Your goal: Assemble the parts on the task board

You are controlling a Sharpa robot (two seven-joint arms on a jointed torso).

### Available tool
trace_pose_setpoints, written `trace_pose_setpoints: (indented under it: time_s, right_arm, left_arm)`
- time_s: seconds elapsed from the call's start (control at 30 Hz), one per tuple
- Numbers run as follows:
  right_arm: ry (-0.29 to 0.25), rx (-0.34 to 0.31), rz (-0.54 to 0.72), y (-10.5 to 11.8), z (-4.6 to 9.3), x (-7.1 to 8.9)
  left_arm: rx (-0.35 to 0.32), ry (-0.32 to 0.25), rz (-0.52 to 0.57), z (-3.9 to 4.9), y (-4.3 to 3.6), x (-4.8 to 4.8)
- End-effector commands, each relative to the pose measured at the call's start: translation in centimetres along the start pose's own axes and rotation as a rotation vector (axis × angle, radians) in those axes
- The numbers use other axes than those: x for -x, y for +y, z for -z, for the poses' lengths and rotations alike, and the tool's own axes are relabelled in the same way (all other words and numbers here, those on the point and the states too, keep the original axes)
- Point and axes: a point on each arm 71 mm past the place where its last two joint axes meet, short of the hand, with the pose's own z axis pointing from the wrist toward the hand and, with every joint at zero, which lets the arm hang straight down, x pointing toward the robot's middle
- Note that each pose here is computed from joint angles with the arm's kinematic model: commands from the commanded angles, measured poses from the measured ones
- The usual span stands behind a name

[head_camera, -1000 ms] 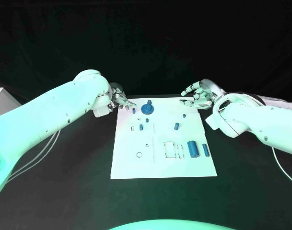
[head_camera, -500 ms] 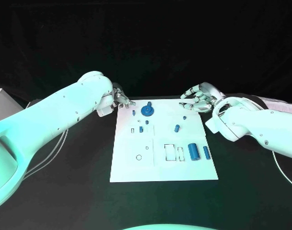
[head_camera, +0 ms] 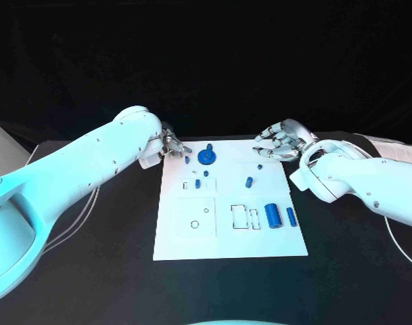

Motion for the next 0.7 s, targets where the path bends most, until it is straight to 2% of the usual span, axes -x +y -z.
trace_pose_setpoints:
  time_s: [0.03,0.7]
  right_arm:
    - [-0.001,0.015,0.001,0.25,-0.03,-0.03]
    - [-0.001,0.015,0.002,0.29,-0.12,-0.08]
  left_arm:
    - [-0.025,0.020,0.013,-0.01,-0.48,-0.21]
    - [-0.026,0.070,0.014,0.00,-0.49,-0.69]
